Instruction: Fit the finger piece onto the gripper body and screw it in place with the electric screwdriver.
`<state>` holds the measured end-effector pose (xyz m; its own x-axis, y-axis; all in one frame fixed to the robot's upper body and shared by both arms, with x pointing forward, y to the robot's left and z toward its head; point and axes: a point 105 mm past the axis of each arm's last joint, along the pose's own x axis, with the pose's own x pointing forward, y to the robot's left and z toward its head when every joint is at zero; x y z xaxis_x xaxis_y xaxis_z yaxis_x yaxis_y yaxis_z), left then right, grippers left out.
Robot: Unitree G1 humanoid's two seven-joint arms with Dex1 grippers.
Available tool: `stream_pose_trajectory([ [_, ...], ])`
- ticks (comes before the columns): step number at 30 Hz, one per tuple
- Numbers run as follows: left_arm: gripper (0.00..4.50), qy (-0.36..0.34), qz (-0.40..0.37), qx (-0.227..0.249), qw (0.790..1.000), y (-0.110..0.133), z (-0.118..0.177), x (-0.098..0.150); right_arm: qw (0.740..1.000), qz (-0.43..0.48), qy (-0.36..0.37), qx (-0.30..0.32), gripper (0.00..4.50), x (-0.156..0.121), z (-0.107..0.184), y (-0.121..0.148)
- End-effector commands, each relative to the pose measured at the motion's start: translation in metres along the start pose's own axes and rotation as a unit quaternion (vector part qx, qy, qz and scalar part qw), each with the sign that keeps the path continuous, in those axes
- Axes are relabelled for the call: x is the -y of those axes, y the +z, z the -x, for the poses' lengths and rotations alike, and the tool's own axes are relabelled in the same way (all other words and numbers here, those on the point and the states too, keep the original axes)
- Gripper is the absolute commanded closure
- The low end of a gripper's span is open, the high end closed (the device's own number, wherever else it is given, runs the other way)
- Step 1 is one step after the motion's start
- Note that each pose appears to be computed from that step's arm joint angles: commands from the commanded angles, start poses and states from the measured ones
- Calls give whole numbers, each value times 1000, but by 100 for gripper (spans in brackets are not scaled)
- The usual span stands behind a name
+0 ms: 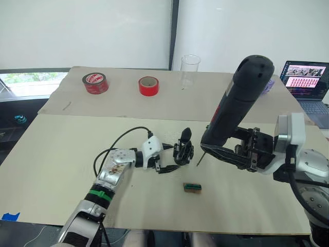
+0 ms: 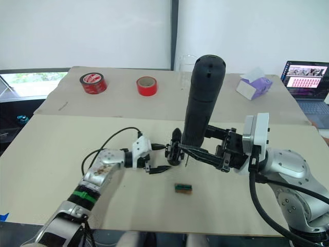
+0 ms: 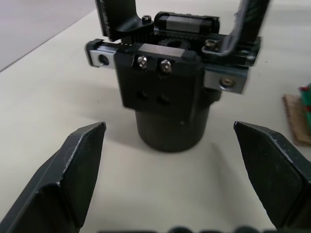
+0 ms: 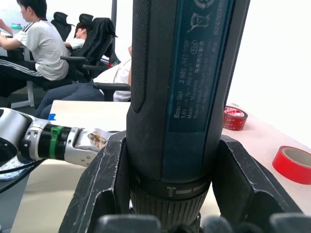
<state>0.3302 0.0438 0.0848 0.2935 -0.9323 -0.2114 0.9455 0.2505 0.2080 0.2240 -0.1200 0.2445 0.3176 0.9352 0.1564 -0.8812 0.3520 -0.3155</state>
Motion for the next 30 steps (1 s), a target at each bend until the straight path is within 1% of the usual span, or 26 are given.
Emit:
stream_pose_trajectory([
  [1, 5, 3, -18, 10, 1000, 8, -12, -2, 999, 40, -6, 14, 257, 0, 4, 15],
  [6, 5, 2, -13, 8, 1000, 5, -19, 0, 999, 43, -10, 11, 257, -2, 6, 15],
  [9, 5, 0, -8, -8, 1000, -3, -20, 2, 999, 45, -14, 9, 257, -2, 7, 14],
  [12, 5, 3, -4, -9, 1000, -5, -22, 0, 999, 45, -16, 8, 257, -2, 8, 13],
  [13, 27, 3, -3, -9, 1000, -6, -22, 0, 999, 45, -16, 8, 257, -2, 8, 13],
  [15, 88, -3, -2, -12, 1000, -7, -22, 0, 999, 45, -17, 7, 257, -1, 8, 12],
  [17, 189, -12, -3, -11, 1000, -8, -21, 0, 999, 46, -18, 6, 257, -1, 8, 12],
  [18, 224, -25, -2, -10, 1000, -9, -20, 2, 999, 45, -18, 5, 257, -1, 9, 12],
  [21, 222, -68, -9, -11, 998, -11, -14, 5, 999, 44, -18, 0, 257, -2, 10, 10],
  [24, 222, -98, -32, -12, 995, -9, -12, 1, 1000, 30, -9, -5, 257, -6, 13, 10],
  [27, 222, -116, -49, -16, 992, -9, -14, -3, 1000, 16, -2, -9, 257, -10, 13, 9],
  [30, 222, -130, -46, -18, 990, -10, -19, -4, 1000, 10, 2, -14, 257, -13, 13, 7],
])
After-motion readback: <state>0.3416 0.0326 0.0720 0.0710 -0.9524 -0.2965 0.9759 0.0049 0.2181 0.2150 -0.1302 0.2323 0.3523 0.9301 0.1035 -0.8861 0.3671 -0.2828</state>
